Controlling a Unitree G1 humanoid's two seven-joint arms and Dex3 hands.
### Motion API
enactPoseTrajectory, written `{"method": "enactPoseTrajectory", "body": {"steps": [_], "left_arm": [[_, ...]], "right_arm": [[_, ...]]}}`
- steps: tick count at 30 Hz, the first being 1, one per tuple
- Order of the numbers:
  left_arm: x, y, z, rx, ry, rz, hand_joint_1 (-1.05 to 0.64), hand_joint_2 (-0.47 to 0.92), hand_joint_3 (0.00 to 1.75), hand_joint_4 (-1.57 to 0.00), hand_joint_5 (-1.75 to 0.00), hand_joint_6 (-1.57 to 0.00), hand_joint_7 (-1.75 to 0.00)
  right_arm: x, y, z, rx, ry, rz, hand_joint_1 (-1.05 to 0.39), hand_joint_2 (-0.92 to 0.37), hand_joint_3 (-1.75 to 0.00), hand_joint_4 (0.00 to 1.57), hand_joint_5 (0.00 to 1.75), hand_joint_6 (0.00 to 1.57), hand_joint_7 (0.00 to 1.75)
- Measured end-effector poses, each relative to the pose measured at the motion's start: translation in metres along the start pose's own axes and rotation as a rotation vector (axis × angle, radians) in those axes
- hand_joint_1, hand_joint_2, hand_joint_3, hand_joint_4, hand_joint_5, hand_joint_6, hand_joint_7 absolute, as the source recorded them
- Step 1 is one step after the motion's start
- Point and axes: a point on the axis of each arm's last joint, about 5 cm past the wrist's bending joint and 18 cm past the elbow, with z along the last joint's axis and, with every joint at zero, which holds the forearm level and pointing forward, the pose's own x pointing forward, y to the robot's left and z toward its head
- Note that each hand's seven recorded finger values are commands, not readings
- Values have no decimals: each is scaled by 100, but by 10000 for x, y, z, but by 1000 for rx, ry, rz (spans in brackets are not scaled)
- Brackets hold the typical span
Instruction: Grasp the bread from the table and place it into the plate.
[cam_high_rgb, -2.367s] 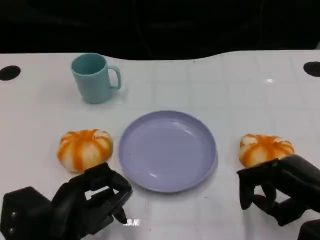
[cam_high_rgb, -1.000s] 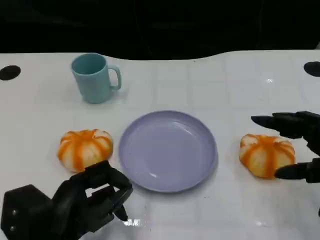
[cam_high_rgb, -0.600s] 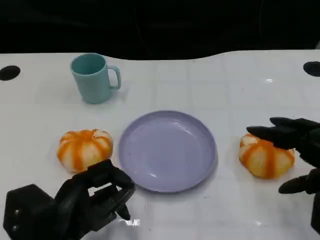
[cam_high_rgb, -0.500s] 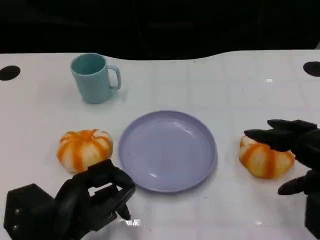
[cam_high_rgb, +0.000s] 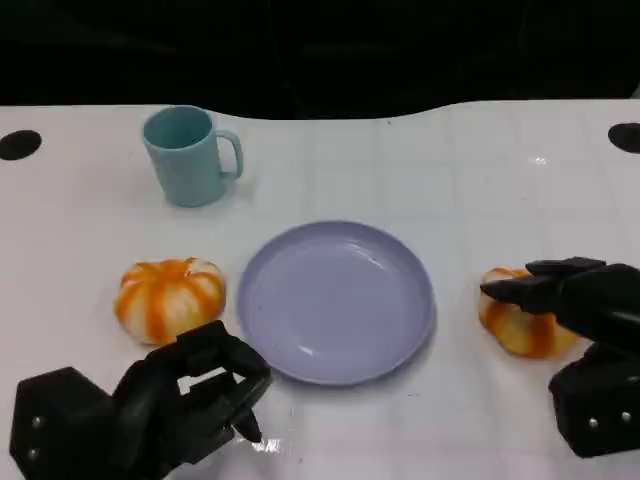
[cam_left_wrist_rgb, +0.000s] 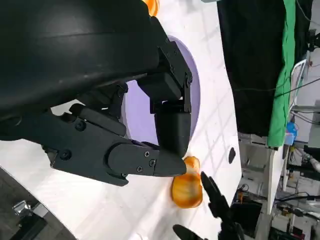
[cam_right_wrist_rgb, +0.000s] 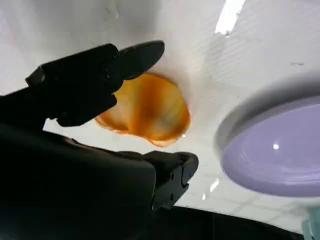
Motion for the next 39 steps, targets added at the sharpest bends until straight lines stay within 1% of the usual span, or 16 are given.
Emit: {"method": "enactPoseTrajectory", "body": {"steps": [5, 10, 13, 16, 17, 18, 19, 20, 21, 22, 24, 27, 29, 35, 37, 39], "left_arm": [[-1, -3, -3, -3, 6, 4, -49, 91, 29, -72, -175, -74, -139], [-1, -7, -1, -3, 4, 6, -50, 92, 29, -73, -175, -74, -138], [-2, -10, 5, -2, 1, 6, -50, 92, 29, -72, -175, -74, -138], [-3, -13, 14, -1, -3, 5, -51, 92, 29, -73, -175, -74, -138], [-2, -14, 17, 0, -5, 5, -51, 92, 29, -73, -175, -74, -138], [-2, -16, 21, 1, -7, 4, -51, 92, 28, -73, -175, -74, -138], [-2, -17, 24, 1, -8, 3, -51, 92, 28, -73, -175, -74, -138], [-2, -17, 24, 1, -8, 4, -51, 92, 28, -73, -175, -74, -138], [-2, -16, 24, 1, -8, 4, -51, 92, 28, -73, -175, -74, -138], [-2, -17, 24, 1, -8, 3, -51, 92, 28, -73, -175, -74, -138], [-2, -17, 23, 0, -5, 4, -51, 92, 28, -73, -175, -74, -138], [-2, -20, 26, -1, -2, 6, -51, 91, 28, -72, -175, -74, -138], [-2, -24, 35, 1, -4, 5, -50, 91, 28, -73, -175, -75, -137], [-14, -24, 30, 0, -2, 7, -51, 91, 28, -73, -175, -75, -137], [-23, -26, 22, 0, 0, 8, -52, 91, 28, -73, -175, -74, -138], [-35, -28, 10, -1, 4, 10, -51, 91, 28, -73, -175, -74, -138]], "right_arm": [[134, 44, -35, -5, 22, 31, -22, -79, -1, 16, 7, 25, 1], [243, 35, -42, -10, 33, 36, -22, -81, -1, 21, 9, 30, 3], [289, 41, -49, -18, 30, 35, -24, -83, -2, 31, 14, 43, 7], [328, 46, -55, -14, 28, 21, -27, -87, -3, 51, 30, 67, 14], [342, 37, -55, -14, 29, 12, -26, -89, -3, 56, 56, 77, 17], [352, 25, -57, -14, 31, 2, -24, -91, -3, 60, 93, 89, 25], [362, 19, -59, -9, 32, -10, -22, -91, -4, 63, 112, 93, 34], [373, 20, -57, 4, 30, -24, -21, -92, -5, 64, 121, 94, 40], [384, 24, -52, 21, 27, -38, -20, -90, -19, 74, 141, 99, 56], [393, 28, -52, 38, 23, -51, -19, -82, -46, 79, 160, 97, 83], [401, 29, -61, 61, 16, -61, -18, -68, -76, 84, 172, 87, 127], [409, 42, -72, 77, 4, -77, -16, -63, -86, 84, 174, 75, 157], [411, 50, -73, 79, 1, -96, -14, -62, -87, 82, 175, 72, 163], [446, 107, -35, 107, -1, -193, -8, -57, -86, 86, 175, 66, 173], [461, 122, -14, 117, -6, -244, -5, -48, -101, 88, 175, 70, 169], [465, 134, -3, 133, -18, -289, -4, -42, -111, 91, 175, 73, 166]]}}
